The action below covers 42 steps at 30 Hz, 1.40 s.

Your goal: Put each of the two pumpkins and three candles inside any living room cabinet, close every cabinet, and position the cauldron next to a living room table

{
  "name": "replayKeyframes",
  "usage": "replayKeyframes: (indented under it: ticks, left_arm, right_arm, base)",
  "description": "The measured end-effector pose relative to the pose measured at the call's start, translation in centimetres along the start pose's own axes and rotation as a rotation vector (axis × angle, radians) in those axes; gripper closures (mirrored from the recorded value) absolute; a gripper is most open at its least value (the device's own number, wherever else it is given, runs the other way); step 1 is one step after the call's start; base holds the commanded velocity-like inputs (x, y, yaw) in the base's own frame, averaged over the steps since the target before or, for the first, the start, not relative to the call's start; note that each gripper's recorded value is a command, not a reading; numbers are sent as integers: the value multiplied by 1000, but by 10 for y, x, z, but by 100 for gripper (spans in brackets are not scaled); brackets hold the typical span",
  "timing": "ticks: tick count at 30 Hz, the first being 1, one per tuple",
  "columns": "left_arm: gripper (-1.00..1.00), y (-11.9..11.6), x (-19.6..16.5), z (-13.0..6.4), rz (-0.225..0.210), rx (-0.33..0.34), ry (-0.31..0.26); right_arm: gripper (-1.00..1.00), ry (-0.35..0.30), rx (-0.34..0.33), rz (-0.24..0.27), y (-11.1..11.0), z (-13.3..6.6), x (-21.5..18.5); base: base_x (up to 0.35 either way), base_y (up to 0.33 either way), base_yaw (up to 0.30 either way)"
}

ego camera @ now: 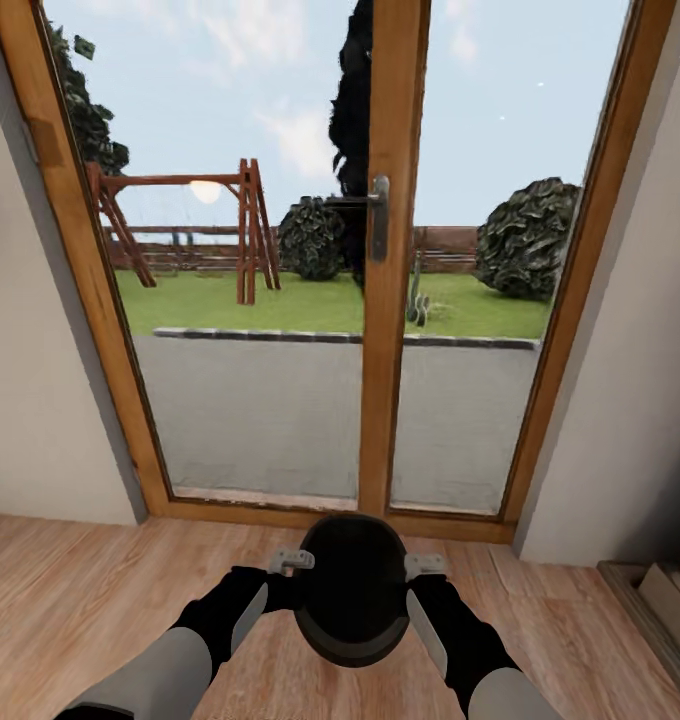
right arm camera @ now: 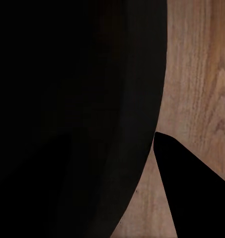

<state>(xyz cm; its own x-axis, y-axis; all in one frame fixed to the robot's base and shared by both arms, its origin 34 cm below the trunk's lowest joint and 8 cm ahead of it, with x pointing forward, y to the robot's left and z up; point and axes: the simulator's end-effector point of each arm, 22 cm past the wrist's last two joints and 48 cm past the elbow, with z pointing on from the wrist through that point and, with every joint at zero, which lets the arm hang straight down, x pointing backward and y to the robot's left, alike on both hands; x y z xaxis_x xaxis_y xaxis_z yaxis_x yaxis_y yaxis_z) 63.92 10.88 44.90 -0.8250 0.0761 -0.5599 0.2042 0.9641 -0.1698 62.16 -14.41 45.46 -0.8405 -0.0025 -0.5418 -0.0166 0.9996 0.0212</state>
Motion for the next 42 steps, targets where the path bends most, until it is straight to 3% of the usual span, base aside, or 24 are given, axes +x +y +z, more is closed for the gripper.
replayKeyframes:
  ticks: [42]
  left_arm:
    - [100,0,0,0,-1,1,0]
  right_arm:
    - [100,1,0,2,0,0,0]
  base:
    - [-28,-28,289]
